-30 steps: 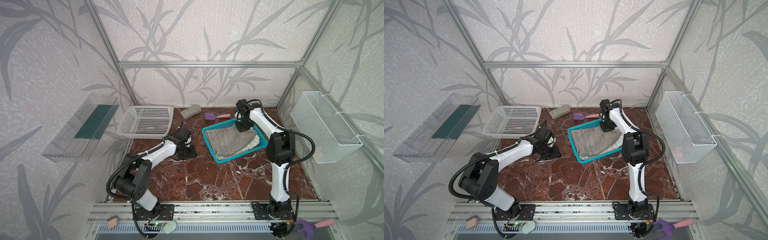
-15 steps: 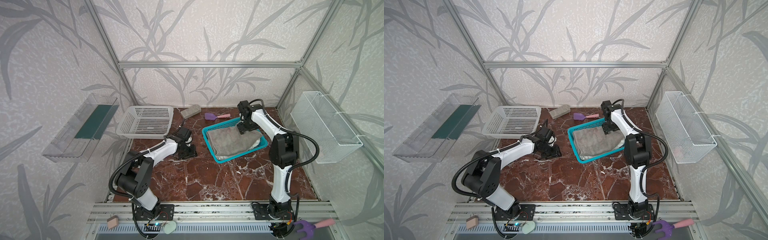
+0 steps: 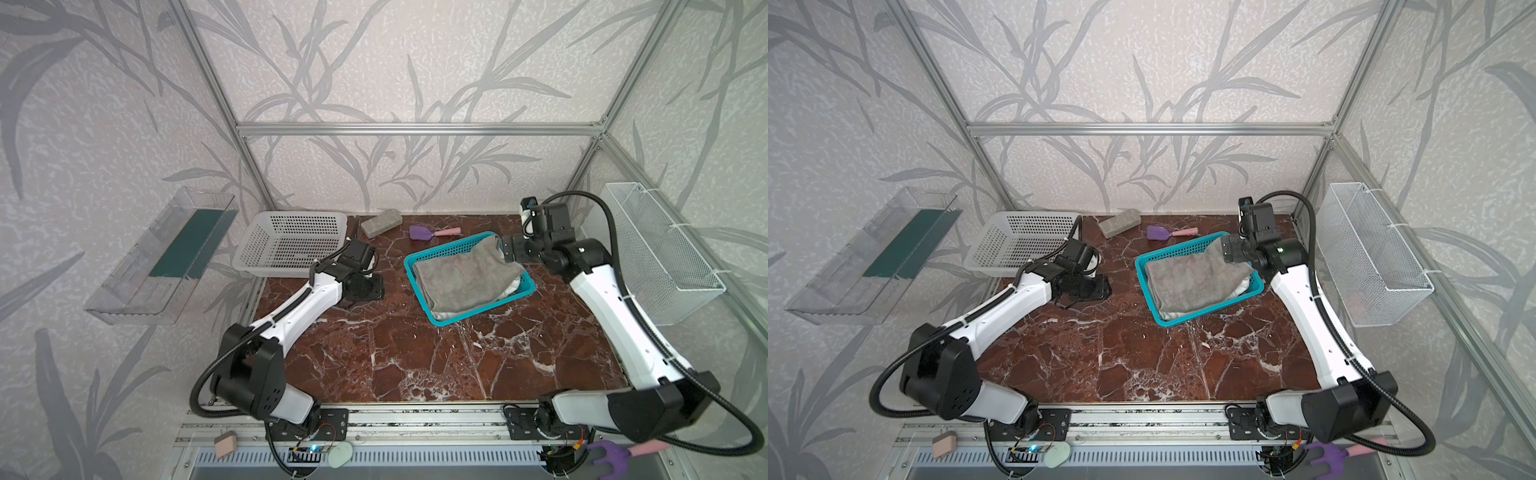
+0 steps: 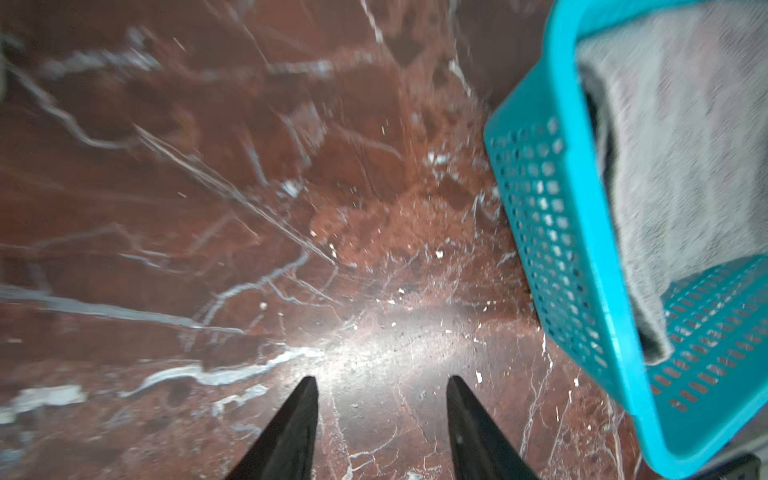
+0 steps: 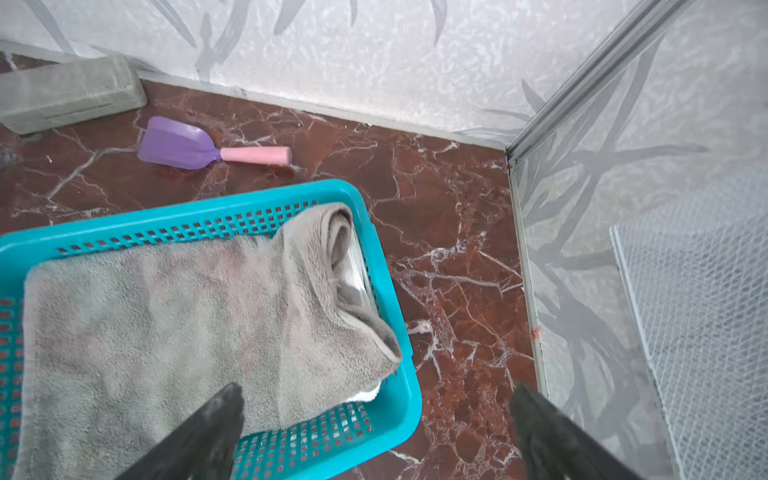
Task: Fold and stack the towels
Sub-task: 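Open the right gripper and withdraw it from the basket while the left gripper draws back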
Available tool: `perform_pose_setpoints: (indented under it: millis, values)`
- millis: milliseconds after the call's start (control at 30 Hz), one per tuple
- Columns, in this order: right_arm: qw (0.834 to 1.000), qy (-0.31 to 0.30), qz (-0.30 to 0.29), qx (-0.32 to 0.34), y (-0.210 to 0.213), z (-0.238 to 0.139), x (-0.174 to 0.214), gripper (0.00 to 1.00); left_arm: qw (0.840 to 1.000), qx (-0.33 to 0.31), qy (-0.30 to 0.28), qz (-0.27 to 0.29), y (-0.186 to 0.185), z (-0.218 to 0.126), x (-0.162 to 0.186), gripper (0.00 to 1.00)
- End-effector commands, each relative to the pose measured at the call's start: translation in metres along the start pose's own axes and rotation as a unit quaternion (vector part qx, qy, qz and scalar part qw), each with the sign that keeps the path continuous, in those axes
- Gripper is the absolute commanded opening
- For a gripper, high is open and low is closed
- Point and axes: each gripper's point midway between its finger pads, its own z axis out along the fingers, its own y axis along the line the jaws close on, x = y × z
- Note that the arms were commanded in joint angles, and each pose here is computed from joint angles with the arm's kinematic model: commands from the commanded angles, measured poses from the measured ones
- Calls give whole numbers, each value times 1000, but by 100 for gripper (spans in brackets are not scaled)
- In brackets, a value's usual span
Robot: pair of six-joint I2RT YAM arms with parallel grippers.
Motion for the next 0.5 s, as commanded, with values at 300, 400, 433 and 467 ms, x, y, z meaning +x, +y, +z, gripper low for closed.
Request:
perform_pose_setpoints:
  millis: [300,400,433,467]
  values:
    - [992,-7,46,-116,31,3,124,99,961,-180,-209,-2,96,-101,-2,86]
    - [984,16,79,-159,47,2,157,99,960,-176,-216,-11,104,-96,14,88]
    - [980,26,84,-180,55,2,169,99,959,-177,-221,-18,107,-95,19,89]
    - [975,30,91,-199,62,1,178,99,958,-178,-224,-25,109,-93,23,89]
